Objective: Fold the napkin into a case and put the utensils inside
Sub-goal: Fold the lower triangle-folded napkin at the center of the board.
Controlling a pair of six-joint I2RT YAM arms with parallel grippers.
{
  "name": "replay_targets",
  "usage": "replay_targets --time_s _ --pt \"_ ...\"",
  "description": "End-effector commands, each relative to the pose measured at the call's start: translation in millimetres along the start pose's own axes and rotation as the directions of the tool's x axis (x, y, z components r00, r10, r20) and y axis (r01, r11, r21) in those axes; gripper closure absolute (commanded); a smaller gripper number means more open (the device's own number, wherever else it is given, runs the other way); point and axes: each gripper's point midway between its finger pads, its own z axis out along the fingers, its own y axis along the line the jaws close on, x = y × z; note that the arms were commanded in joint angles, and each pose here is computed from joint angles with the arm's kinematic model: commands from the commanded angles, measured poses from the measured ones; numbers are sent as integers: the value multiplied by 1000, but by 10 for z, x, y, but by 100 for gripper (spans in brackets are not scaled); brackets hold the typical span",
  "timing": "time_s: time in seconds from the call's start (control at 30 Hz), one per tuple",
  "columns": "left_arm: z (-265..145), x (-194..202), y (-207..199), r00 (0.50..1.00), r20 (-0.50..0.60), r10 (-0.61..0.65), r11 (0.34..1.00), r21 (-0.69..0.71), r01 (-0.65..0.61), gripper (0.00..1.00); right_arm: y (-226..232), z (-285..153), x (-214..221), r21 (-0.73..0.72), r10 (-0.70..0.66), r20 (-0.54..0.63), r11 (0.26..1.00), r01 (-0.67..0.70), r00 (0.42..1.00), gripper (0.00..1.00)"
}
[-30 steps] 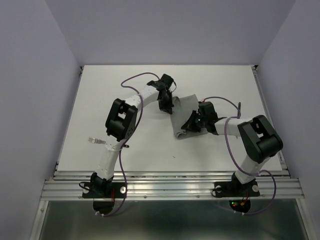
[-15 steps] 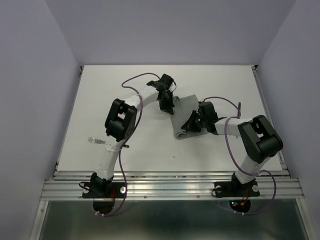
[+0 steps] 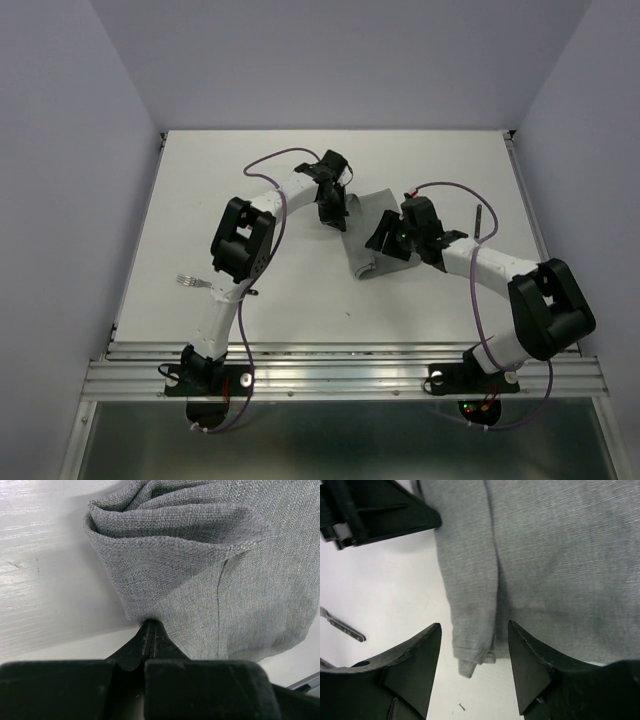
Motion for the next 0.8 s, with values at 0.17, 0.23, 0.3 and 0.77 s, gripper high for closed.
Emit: replay_targets --time_s 0.17,0.23,0.3,0.77 --pt "-67 109 101 1000 -13 25 998 -51 -25 100 611 -196 -24 -94 -113 50 989 118 992 86" --pt "-63 114 99 1000 -15 25 998 -54 -26 100 678 -132 39 -118 -123 24 985 125 992 94" --pt "-75 105 97 1000 -12 27 998 -56 -28 100 623 -16 179 -114 -128 -21 986 125 992 95" --pt "-256 -3 15 998 32 56 997 -49 -54 100 -268 345 701 96 -64 -70 993 70 996 99"
